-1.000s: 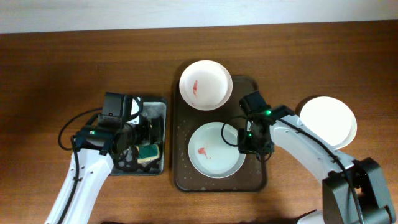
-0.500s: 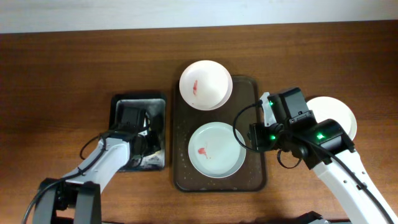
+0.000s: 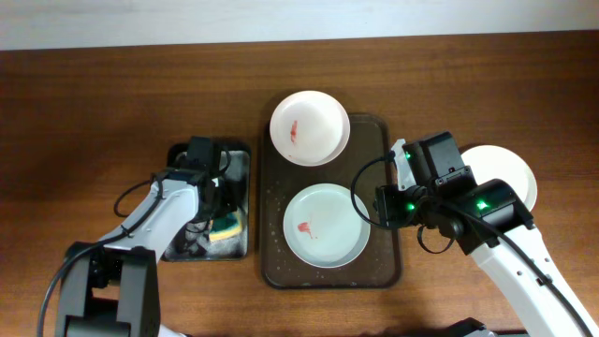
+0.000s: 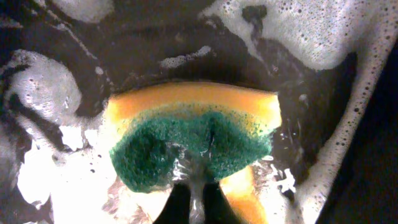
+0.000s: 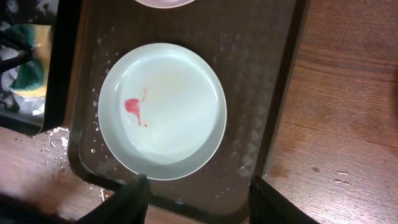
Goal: Clean dirty plates on tray and stack at the side
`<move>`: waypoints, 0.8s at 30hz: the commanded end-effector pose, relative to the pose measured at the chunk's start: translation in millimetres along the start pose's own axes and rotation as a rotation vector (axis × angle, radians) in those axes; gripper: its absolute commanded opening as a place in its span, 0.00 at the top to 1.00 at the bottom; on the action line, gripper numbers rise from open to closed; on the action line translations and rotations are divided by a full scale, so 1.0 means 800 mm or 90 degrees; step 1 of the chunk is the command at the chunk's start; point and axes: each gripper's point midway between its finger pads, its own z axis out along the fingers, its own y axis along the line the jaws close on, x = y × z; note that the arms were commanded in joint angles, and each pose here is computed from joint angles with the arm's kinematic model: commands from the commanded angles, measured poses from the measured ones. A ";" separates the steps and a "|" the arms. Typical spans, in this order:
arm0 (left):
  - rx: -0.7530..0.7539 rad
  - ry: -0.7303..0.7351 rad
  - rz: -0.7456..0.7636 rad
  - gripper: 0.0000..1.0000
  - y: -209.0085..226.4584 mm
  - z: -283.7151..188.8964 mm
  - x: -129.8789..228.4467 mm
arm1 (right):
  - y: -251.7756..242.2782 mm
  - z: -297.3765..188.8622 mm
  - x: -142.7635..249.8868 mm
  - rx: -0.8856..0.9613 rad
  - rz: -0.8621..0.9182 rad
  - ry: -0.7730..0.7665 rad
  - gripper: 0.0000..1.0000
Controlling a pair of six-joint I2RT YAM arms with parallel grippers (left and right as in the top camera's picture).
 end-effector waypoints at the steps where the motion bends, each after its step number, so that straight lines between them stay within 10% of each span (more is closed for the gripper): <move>1: -0.005 0.023 0.028 1.00 0.002 0.013 0.006 | 0.000 -0.003 -0.005 0.001 -0.004 -0.008 0.47; 11: 0.270 -0.102 0.226 1.00 -0.098 -0.170 -0.024 | -0.024 0.137 0.021 0.053 0.019 0.208 0.63; 16: 0.277 -0.072 0.288 1.00 -0.154 -0.165 0.014 | -0.043 0.209 0.052 0.077 0.038 0.307 0.66; 24: 0.272 0.040 0.308 1.00 -0.234 -0.057 0.057 | -0.065 0.230 0.050 0.040 0.111 0.273 0.96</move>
